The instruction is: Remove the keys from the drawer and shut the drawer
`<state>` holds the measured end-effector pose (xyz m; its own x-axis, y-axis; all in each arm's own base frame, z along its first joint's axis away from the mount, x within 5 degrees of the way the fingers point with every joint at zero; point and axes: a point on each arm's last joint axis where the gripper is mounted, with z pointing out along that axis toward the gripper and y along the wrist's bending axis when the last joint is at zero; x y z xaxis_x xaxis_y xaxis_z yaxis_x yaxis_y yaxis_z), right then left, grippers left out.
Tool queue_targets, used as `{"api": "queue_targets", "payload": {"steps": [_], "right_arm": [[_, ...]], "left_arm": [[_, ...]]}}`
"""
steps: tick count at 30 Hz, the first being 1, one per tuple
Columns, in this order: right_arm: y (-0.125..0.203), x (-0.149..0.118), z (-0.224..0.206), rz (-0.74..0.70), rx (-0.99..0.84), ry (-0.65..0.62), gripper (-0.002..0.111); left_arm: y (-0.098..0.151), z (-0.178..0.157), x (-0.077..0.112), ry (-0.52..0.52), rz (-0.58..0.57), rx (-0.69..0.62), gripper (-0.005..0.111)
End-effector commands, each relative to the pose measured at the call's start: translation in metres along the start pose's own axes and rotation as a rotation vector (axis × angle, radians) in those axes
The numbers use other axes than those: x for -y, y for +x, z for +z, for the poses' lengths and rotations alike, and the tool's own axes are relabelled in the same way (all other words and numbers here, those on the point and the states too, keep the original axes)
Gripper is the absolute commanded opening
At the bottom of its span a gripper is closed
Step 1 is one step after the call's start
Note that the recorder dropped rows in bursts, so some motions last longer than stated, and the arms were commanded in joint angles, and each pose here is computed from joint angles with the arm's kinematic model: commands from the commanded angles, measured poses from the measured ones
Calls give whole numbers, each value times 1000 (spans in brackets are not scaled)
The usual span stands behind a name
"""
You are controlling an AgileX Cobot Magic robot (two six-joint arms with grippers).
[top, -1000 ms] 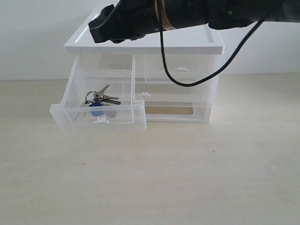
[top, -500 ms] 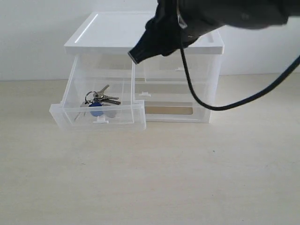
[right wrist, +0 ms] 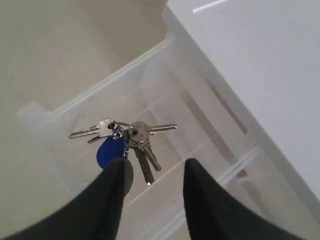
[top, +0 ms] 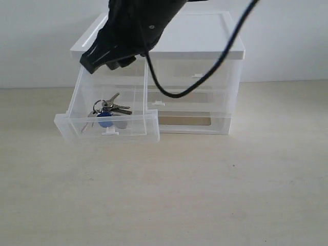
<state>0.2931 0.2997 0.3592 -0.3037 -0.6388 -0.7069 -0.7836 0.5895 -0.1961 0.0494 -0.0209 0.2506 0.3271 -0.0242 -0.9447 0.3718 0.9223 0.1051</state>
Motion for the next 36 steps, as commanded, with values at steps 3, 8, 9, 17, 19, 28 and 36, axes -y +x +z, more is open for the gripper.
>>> {"api": "queue_targets", "payload": {"steps": [3,8,9,17,19,28,36], "right_arm": [[-15,0,53,-45,-84,-20,35],[-14,-1,91,-46,-122,-26,35],[-13,-1,96,-46,-134,-29,35],[-3,4,123,-81,-204,3,35],[2,5,128,-119,-224,-1,35],[-14,8,103,-159,-142,-34,35],[4,-7,129,-261,-208,-181,35]], "left_arm": [[3,0,1,6,-36,-21,4],[9,0,2,21,-40,-83,4],[11,0,3,27,-40,-108,4],[20,-2,5,53,-40,-214,4],[20,-2,5,53,-40,-214,4],[20,-2,5,53,-40,-214,4],[21,-2,5,53,-47,-220,4]]}}
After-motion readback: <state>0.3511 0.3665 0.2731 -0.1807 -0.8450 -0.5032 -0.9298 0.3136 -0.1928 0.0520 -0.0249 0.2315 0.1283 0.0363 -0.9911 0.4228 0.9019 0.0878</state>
